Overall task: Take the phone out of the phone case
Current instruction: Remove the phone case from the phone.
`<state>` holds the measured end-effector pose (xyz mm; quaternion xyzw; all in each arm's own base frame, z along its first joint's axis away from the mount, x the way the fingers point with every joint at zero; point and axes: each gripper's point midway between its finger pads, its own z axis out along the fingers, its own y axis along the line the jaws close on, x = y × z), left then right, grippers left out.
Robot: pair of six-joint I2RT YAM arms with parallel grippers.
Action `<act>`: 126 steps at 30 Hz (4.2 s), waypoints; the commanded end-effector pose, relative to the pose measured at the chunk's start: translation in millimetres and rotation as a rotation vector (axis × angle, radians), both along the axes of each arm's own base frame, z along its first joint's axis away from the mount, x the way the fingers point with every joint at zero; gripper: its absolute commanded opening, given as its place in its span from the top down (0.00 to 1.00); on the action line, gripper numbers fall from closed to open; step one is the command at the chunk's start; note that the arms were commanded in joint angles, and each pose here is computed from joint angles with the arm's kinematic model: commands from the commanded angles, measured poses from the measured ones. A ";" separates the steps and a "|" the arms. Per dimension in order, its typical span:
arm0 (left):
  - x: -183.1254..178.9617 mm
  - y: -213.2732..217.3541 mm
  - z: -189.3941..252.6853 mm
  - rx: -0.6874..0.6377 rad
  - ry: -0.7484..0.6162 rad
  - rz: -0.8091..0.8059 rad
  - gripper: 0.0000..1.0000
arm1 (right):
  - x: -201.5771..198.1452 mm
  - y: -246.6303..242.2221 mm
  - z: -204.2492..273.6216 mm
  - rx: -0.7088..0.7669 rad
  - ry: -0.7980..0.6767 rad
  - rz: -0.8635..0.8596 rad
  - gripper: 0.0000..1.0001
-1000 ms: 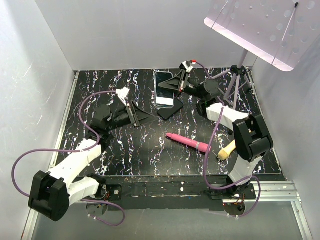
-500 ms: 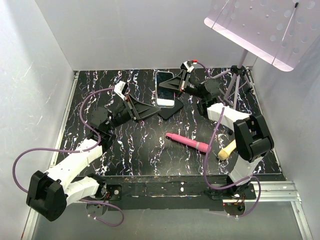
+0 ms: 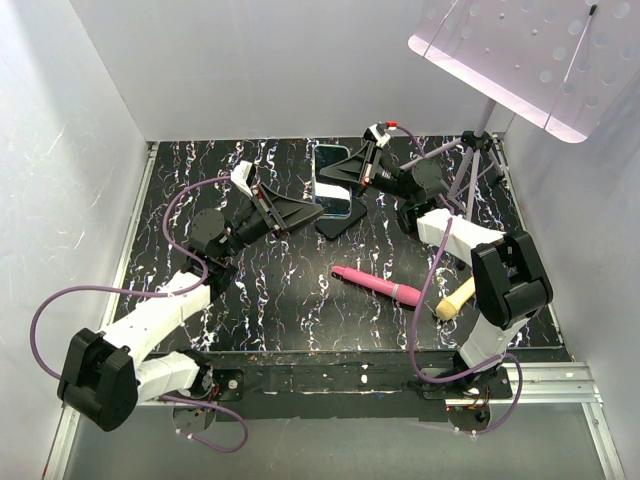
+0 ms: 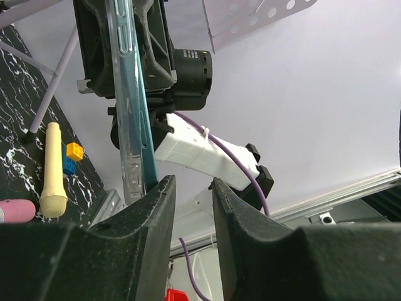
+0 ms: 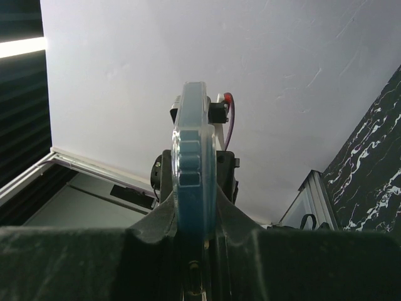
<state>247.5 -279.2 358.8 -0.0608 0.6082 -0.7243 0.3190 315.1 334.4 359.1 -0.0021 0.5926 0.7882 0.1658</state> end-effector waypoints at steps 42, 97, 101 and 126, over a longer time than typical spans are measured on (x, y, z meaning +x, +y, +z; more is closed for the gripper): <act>-23.4 5.5 19.3 -0.006 -0.072 -0.042 0.50 | -10.2 3.5 32.2 0.075 -0.076 0.009 0.99; -17.9 14.1 -10.8 0.074 0.013 -0.013 0.46 | -12.9 14.5 26.4 0.049 -0.077 0.021 0.99; -4.8 19.8 -11.3 0.081 0.038 0.038 0.46 | -13.5 14.1 28.7 0.054 -0.081 0.022 0.99; -16.9 20.1 -2.1 0.040 -0.009 -0.020 0.39 | -8.1 19.5 21.7 0.040 -0.069 0.016 0.99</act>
